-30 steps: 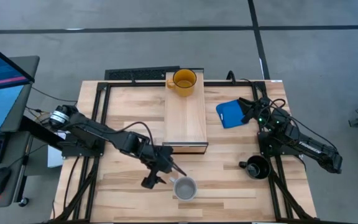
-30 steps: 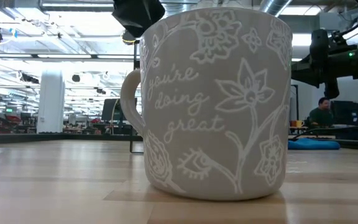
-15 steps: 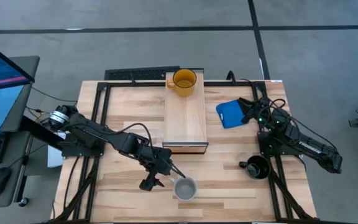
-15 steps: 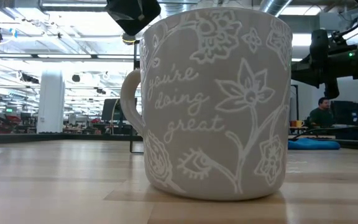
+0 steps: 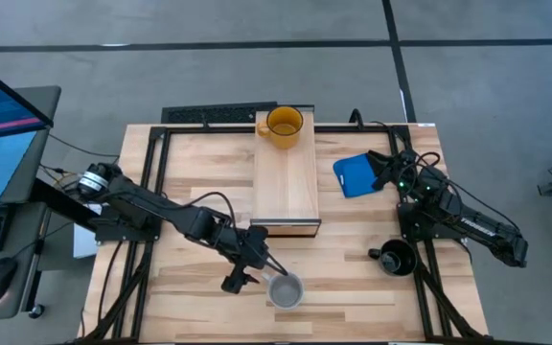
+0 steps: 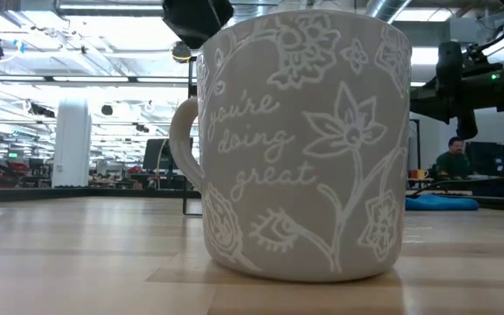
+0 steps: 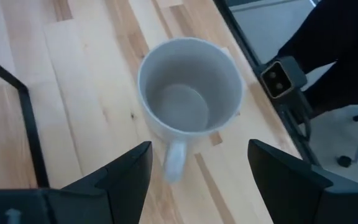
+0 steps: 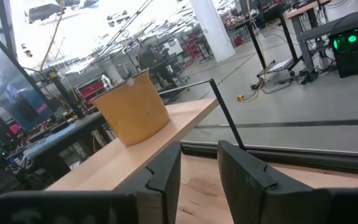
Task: Stack small to large cups/mugs on shelf
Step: Put the gray mug on the shelf
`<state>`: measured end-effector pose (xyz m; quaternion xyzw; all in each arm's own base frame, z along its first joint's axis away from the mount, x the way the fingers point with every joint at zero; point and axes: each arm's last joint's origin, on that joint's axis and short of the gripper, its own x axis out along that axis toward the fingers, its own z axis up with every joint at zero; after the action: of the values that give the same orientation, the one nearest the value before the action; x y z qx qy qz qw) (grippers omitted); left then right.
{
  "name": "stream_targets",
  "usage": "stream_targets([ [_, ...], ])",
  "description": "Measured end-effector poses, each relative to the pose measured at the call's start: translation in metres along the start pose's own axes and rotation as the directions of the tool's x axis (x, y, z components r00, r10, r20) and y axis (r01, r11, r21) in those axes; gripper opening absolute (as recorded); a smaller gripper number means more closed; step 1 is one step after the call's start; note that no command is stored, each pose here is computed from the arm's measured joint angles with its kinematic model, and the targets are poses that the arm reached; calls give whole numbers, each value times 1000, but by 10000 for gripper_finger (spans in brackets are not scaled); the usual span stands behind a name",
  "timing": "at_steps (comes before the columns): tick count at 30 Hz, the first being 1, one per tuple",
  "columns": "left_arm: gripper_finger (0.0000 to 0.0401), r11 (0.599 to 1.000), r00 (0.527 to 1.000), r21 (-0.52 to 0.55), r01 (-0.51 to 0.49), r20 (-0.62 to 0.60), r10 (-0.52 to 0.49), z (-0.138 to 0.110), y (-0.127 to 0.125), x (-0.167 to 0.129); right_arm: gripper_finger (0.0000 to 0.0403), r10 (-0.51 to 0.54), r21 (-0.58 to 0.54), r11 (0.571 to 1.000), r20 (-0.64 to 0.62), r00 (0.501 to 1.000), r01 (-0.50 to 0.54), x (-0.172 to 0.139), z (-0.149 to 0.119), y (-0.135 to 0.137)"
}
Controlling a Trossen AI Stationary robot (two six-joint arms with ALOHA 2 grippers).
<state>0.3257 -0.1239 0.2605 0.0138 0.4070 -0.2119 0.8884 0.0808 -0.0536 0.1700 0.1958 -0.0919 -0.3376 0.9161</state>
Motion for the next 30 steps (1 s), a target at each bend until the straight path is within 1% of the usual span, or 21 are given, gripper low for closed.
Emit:
stream_targets([
  [2,256,1000,1000,5,0,-26,0,-3,0,5,128,1,0,1000,0,1000,-1,0,0,0],
  [4,256,1000,1000,10,6,-13,-6,-1,0,13,128,2,0,1000,-2,1000,-2,0,0,0],
  [5,256,1000,999,10,9,-35,-8,-4,1,16,128,2,0,1000,0,1000,-2,0,0,0],
  [6,256,1000,998,10,23,-55,-23,-6,1,20,128,2,0,1000,0,1000,-2,0,0,0],
  [7,256,999,998,12,34,-50,-33,-6,1,23,128,0,-1,1000,-6,1000,0,0,0,0],
  [12,256,999,995,34,29,-97,-26,-12,4,34,128,-2,-1,1000,-16,1000,2,1,-1,0],
  [17,256,996,997,88,-24,-75,31,-10,7,39,128,5,0,1000,-18,1000,-5,1,-2,1],
  [20,256,994,997,106,-30,-69,37,-10,7,40,128,12,0,1000,-21,1000,-12,1,-2,1],
  [23,256,996,995,91,-27,-89,35,-13,8,44,128,23,1,1000,-27,999,-23,0,-2,2],
  [26,256,998,995,58,14,-96,-8,-14,7,49,128,34,1,999,-32,999,-34,0,-3,3],
  [28,256,999,993,51,12,-117,-6,-16,8,50,128,40,1,999,-35,999,-40,0,-3,4],
  [30,256,999,994,53,2,-113,4,-16,8,50,128,46,2,999,-37,998,-46,0,-3,4],
])
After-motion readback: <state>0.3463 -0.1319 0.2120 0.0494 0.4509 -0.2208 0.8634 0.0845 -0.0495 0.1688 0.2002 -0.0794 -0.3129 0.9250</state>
